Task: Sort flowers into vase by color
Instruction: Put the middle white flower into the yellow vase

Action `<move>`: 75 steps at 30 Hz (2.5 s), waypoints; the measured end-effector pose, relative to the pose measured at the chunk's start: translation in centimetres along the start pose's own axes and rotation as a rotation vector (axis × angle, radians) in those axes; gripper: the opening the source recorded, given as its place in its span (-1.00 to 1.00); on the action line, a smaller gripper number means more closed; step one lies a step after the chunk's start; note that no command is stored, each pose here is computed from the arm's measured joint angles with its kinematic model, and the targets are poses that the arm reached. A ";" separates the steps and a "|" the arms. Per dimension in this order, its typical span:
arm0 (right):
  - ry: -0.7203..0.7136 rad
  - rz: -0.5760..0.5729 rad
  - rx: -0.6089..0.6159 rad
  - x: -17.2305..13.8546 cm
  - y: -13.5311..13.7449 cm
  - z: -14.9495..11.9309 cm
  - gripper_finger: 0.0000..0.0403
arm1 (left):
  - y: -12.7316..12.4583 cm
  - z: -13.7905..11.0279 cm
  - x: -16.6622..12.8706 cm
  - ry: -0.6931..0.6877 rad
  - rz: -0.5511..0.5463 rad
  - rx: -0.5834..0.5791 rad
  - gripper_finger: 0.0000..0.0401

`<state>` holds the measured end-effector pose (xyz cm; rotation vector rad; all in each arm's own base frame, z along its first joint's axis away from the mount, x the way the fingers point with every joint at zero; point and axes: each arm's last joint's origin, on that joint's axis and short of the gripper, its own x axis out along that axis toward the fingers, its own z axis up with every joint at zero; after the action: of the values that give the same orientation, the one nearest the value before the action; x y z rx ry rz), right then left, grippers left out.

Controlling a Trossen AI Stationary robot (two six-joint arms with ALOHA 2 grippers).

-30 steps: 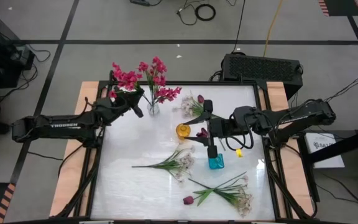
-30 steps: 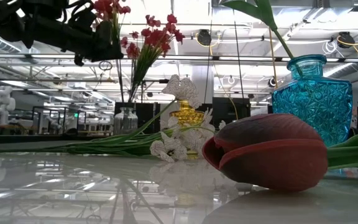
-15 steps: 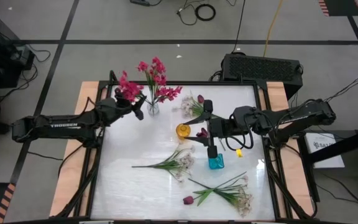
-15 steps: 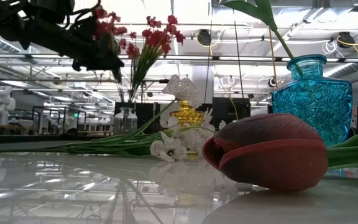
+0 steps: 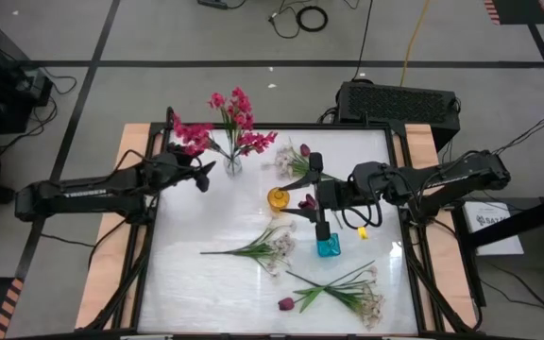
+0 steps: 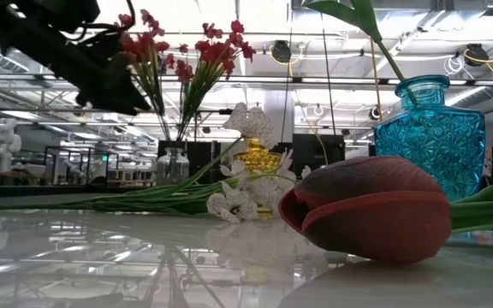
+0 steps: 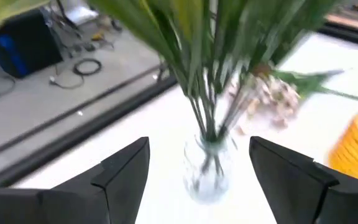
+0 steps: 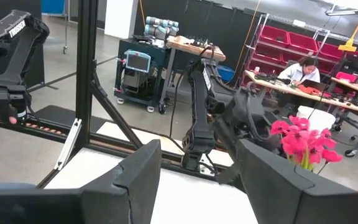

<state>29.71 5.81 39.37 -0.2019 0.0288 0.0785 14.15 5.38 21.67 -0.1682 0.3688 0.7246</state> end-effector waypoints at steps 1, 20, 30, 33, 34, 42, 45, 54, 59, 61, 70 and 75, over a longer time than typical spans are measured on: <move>0.000 0.000 0.000 0.0 0.0 0.0 0.01 | 0.1 -0.2 -0.4 0.014 -0.018 -0.015 0.40; -0.008 0.021 0.056 -4.6 -0.4 2.2 0.01 | -3.3 -1.1 -5.5 0.147 -0.715 -0.155 0.40; 0.224 -0.164 0.116 -10.5 -1.8 1.7 0.01 | -8.6 -2.0 -7.0 0.034 -0.812 0.049 0.40; 0.304 -0.307 0.100 -11.5 -2.3 1.1 0.01 | -10.0 -2.7 -7.0 0.034 -0.797 0.073 0.40; 0.328 -0.365 0.090 -11.7 -2.4 0.8 0.01 | -10.4 -3.0 -6.9 0.037 -0.790 0.081 0.40; 0.496 -0.591 0.050 -11.9 -2.9 -4.7 0.01 | -13.1 -4.7 -6.4 0.054 -0.799 0.116 0.40; 0.549 -0.621 0.056 -11.9 -2.9 -7.6 0.01 | -13.7 -5.5 -6.2 0.079 -0.787 0.130 0.40; 0.666 -0.596 0.091 -11.9 -2.9 -15.9 0.01 | -15.0 -6.6 -5.3 0.083 -0.747 0.105 0.40; 0.686 -0.531 0.154 -11.5 -3.3 -18.1 0.01 | -15.6 -7.3 -4.8 0.085 -0.729 0.117 0.40; 0.694 -0.518 0.173 -11.2 -3.5 -18.6 0.01 | -15.7 -7.8 -4.5 0.098 -0.709 0.132 0.40; 0.809 -0.512 0.195 -9.7 -5.0 -21.2 0.01 | -16.6 -9.5 -3.4 0.108 -0.669 0.165 0.40; 0.853 -0.470 0.196 -8.8 -5.8 -22.6 0.01 | -16.8 -9.9 -3.2 0.115 -0.665 0.172 0.40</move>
<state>20.94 -5.09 18.74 -0.0300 0.8323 -0.4833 20.56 -11.69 14.17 -0.1571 0.4504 0.0260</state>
